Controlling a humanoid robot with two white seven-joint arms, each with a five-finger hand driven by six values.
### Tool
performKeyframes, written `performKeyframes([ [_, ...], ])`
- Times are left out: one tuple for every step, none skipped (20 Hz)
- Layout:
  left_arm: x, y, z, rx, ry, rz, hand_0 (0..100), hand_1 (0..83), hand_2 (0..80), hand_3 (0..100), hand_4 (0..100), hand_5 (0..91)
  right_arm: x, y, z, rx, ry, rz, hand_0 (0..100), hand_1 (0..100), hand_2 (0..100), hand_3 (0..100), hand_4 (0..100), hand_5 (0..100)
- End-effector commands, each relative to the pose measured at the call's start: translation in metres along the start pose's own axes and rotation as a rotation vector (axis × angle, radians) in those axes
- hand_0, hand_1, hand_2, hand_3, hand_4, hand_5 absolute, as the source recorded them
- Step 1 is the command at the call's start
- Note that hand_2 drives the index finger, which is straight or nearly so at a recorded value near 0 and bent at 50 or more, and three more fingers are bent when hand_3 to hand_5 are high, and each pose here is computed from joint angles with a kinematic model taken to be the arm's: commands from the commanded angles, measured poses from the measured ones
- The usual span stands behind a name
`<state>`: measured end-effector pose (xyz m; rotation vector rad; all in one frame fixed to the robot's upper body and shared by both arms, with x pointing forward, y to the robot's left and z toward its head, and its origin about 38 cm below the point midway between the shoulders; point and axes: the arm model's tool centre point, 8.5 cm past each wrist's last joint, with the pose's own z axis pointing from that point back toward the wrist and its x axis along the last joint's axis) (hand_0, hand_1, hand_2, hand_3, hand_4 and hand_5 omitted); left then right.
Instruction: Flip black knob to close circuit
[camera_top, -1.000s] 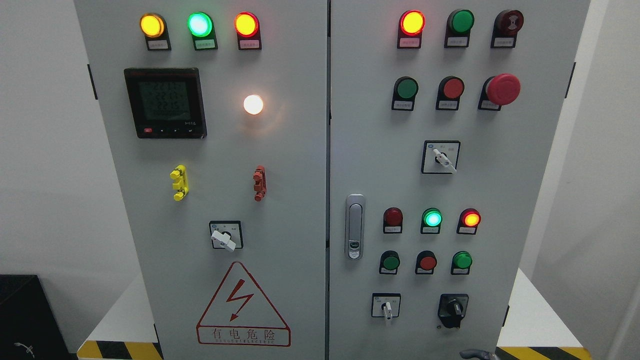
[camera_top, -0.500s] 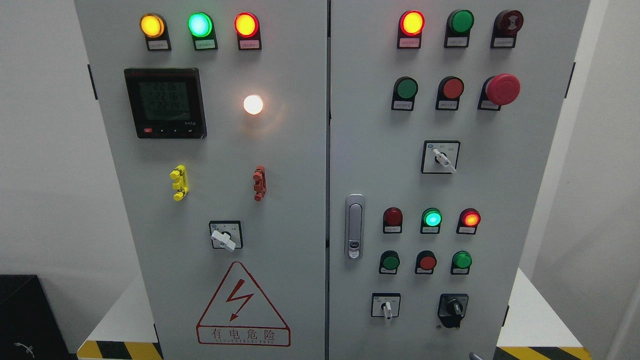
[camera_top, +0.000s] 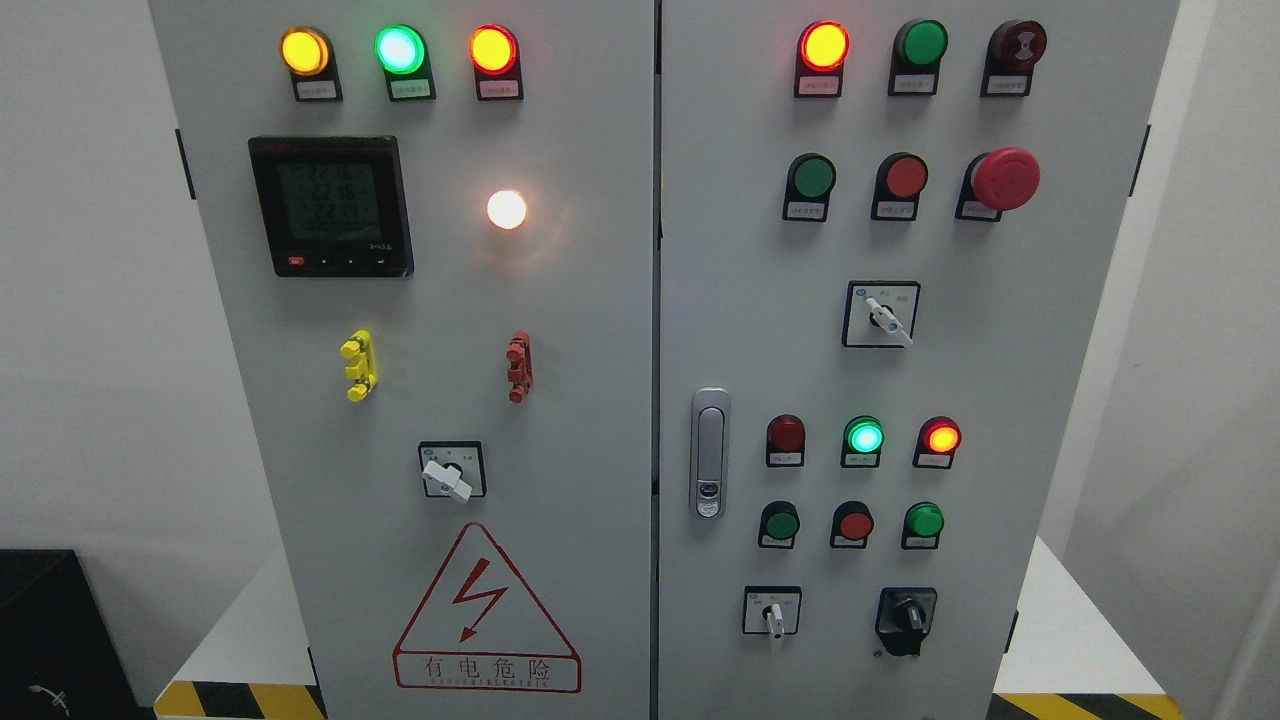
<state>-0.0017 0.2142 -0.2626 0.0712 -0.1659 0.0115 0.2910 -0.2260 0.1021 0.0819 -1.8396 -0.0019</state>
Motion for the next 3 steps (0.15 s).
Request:
performKeyframes([
  [-0.0069, -0.0006, 0.0015, -0.009, 0.018, -0.042, 12, 55.6, 0.0, 0, 0, 0.0, 0.0016, 0.0013, 0.0020, 0.002, -0.006, -0.022, 0, 8, 0, 0, 0, 0],
  [-0.0068, -0.0007, 0.0015, -0.009, 0.017, -0.044, 12, 55.6, 0.0, 0, 0, 0.0, 0.0021, 0.0013, 0.0018, 0.001, -0.008, -0.025, 0, 8, 0, 0, 0, 0],
  [-0.0069, -0.0007, 0.0015, -0.009, 0.018, -0.044, 12, 55.6, 0.0, 0, 0, 0.0, 0.0016, 0.0013, 0.0020, 0.001, -0.007, -0.025, 0, 8, 0, 0, 0, 0],
])
